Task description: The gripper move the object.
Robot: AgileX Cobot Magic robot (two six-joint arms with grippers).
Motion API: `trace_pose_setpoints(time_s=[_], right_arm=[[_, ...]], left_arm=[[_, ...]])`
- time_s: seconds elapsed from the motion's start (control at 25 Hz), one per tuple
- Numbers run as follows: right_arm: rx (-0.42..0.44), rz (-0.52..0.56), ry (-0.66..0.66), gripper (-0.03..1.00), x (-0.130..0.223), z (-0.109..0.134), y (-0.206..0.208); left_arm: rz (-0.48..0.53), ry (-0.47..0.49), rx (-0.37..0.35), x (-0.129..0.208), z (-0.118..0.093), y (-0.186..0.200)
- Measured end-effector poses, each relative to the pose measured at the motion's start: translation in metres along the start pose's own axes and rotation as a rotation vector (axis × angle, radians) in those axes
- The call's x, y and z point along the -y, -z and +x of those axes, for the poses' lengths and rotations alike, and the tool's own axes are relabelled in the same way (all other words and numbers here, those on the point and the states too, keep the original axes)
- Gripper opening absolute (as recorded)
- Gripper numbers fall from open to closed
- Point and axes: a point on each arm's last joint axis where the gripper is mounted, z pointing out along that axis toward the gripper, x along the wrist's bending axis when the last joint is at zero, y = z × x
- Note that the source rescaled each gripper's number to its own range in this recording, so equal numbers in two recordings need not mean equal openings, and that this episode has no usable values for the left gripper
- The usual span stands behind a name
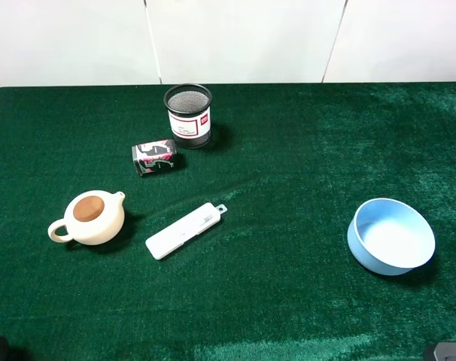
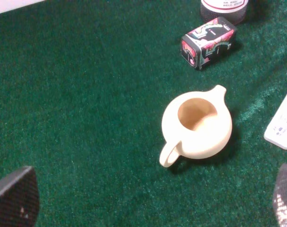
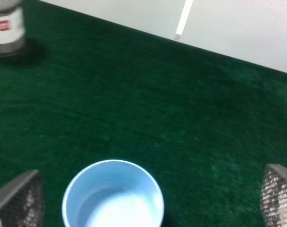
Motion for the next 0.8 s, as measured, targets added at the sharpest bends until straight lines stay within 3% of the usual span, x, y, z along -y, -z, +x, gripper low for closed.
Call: trace_pose_setpoints(time_s=[0.8], right_arm=[[0.026,0.004,-0.012,1.0,-0.0002,0.0004,-0.0002]], left_arm=[[0.0,0.0,0.0,0.0,0.0,0.0]])
